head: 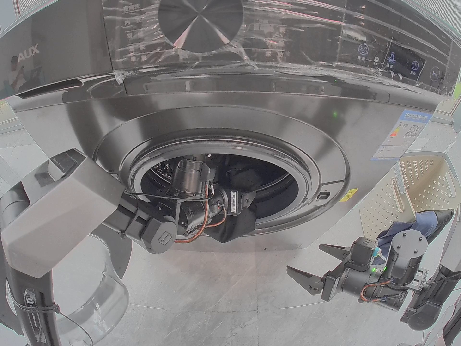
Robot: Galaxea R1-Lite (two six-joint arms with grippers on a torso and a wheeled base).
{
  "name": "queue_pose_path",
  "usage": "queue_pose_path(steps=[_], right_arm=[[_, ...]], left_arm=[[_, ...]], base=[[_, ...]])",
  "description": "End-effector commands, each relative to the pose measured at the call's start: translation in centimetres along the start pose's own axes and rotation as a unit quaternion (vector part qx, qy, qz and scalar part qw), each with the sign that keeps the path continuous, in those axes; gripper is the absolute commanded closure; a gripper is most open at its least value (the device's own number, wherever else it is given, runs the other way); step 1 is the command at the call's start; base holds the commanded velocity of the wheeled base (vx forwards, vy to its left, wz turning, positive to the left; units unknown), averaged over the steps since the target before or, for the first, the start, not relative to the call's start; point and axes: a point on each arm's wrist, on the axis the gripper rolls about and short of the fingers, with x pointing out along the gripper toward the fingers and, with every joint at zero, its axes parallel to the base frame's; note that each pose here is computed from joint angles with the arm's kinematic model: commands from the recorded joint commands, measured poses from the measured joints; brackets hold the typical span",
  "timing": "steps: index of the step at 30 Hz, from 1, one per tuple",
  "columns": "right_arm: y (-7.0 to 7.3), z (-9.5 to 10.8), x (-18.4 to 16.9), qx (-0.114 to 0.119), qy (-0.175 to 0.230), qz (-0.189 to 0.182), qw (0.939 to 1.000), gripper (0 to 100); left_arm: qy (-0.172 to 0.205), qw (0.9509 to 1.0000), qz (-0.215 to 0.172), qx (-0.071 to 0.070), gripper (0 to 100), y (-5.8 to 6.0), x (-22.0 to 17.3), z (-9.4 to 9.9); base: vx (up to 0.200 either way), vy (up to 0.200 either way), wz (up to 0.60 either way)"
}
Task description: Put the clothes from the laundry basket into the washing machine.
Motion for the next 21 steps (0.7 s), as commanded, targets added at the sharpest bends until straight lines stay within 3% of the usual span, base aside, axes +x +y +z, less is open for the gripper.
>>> queue_pose_path(steps=[1,6,7,16,20,21], right_arm=[[-0.2,0.1,0.0,0.002,-0.002,-0.004,1.0,0],[-0.3,0.2,0.0,0.001,-0.005,-0.005,1.0,0],[-0.3,0.2,0.1,0.001,-0.005,-0.005,1.0,0],[-0.2,0.4,0.2,0.001,-0.011,-0.004,0.9999,0],[-0.2,0.5,0.3,0.001,-0.013,-0.003,0.9999,0],[-0.2,0.5,0.3,0.001,-0.014,-0.003,0.9999,0]], left_arm=[[0.015,0.9999,-0.001,-0.001,0,0.0,0.2,-1.1],[0.023,0.9997,0.002,-0.002,0,0.3,1.2,-2.5],[0.023,0.9997,0.004,-0.002,100,0.6,1.6,-2.7],[-0.005,1.0,0.002,-0.005,100,0.6,2.8,-2.0],[-0.049,0.9987,-0.003,-0.01,100,0.2,3.3,-0.1],[-0.086,0.9961,-0.008,-0.017,100,-0.1,4.0,1.2]], base=[[0.0,0.0,0.0],[0.0,0.0,0.0],[0.0,0.0,0.0],[0.0,0.0,0.0],[0.0,0.0,0.0],[0.0,0.0,0.0]])
